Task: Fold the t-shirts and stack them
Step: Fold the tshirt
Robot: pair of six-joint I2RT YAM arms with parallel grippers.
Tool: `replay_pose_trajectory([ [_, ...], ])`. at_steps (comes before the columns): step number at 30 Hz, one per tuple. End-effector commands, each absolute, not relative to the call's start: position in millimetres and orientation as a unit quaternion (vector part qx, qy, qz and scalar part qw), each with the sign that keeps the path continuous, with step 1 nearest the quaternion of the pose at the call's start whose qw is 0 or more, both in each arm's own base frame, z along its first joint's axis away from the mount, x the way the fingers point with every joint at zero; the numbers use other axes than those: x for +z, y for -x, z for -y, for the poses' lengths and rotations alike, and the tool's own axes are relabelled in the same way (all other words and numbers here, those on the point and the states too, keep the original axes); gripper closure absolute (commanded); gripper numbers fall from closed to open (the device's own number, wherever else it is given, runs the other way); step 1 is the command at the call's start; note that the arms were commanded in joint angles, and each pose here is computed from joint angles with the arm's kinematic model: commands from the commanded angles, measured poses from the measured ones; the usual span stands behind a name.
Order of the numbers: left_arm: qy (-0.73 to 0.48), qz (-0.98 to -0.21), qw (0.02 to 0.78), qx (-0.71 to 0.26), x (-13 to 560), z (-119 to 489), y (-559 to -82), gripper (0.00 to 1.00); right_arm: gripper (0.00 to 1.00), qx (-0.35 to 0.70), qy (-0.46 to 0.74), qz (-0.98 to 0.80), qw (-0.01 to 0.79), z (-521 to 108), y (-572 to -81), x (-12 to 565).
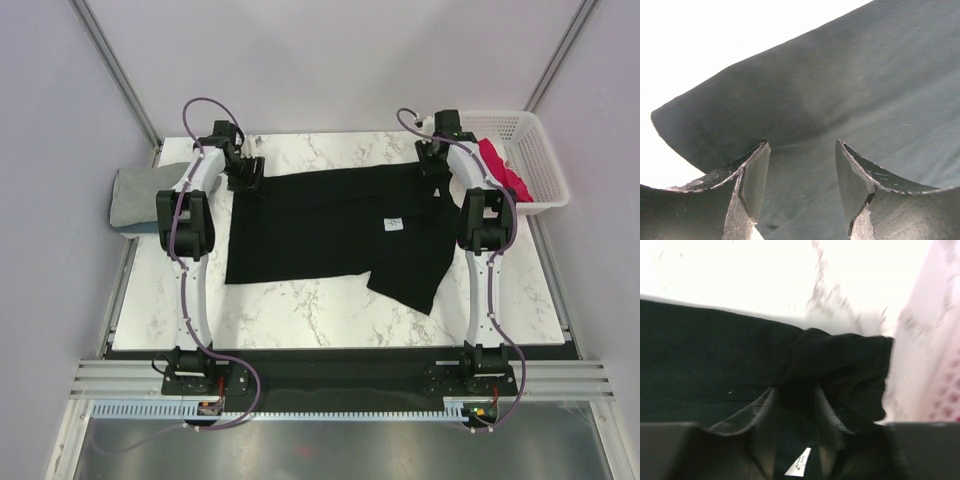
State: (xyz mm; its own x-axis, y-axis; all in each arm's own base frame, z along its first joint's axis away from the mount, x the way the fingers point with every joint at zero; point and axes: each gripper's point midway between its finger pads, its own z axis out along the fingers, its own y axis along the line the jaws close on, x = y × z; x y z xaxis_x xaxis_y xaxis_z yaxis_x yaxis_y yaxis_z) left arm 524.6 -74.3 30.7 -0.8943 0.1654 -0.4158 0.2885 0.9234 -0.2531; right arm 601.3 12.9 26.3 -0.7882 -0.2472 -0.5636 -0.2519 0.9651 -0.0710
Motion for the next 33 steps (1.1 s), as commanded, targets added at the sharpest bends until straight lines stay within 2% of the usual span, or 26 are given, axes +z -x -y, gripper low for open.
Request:
replay_pose_trajectory([
  [1,-0.112,-0.963,0.236,-0.071,38,38,-550,0.37,0.57,-0.085,0.129,-0.924,0.350,6,-635,32],
  [14,-0.103,-0.949,0.298,0.013,68,10,-583,0.36,0.52,-0.176,0.142,-0.900,0.372,21,-652,43],
  [17,-0.104,-0.937,0.333,0.011,92,13,-597,0.36,0.52,-0.180,0.129,-0.897,0.383,23,-650,61],
  [19,-0.108,-0.924,0.367,0.005,121,20,-605,0.36,0.52,-0.177,0.115,-0.883,0.419,21,-651,101],
  [20,-0.111,-0.919,0.379,0.002,134,23,-606,0.36,0.52,-0.170,0.116,-0.885,0.417,19,-644,100],
  [21,-0.115,-0.910,0.398,-0.005,157,29,-606,0.35,0.51,-0.167,0.109,-0.866,0.458,18,-645,142],
  [23,-0.123,-0.903,0.412,-0.011,178,43,-600,0.34,0.51,-0.135,0.116,-0.863,0.473,6,-634,154],
  [25,-0.136,-0.900,0.413,-0.020,198,60,-580,0.33,0.49,-0.101,0.125,-0.845,0.510,-7,-621,199],
  [26,-0.144,-0.901,0.407,-0.027,200,67,-570,0.33,0.46,-0.066,0.140,-0.851,0.501,-20,-609,190],
  [27,-0.147,-0.903,0.402,-0.038,204,75,-559,0.33,0.43,-0.058,0.143,-0.842,0.517,-23,-597,216],
  [29,-0.166,-0.910,0.375,-0.064,202,95,-518,0.34,0.42,-0.029,0.182,-0.850,0.494,-37,-568,199],
  [30,-0.189,-0.921,0.333,-0.067,172,103,-491,0.34,0.42,-0.031,0.191,-0.840,0.507,-38,-551,221],
  [31,-0.203,-0.913,0.347,-0.067,190,104,-474,0.34,0.42,-0.026,0.204,-0.838,0.505,-40,-538,221],
  [32,-0.220,-0.910,0.346,-0.065,187,106,-462,0.34,0.42,-0.015,0.234,-0.850,0.472,-44,-513,190],
  [33,-0.239,-0.920,0.305,-0.059,152,102,-435,0.34,0.42,-0.013,0.247,-0.838,0.487,-45,-494,210],
])
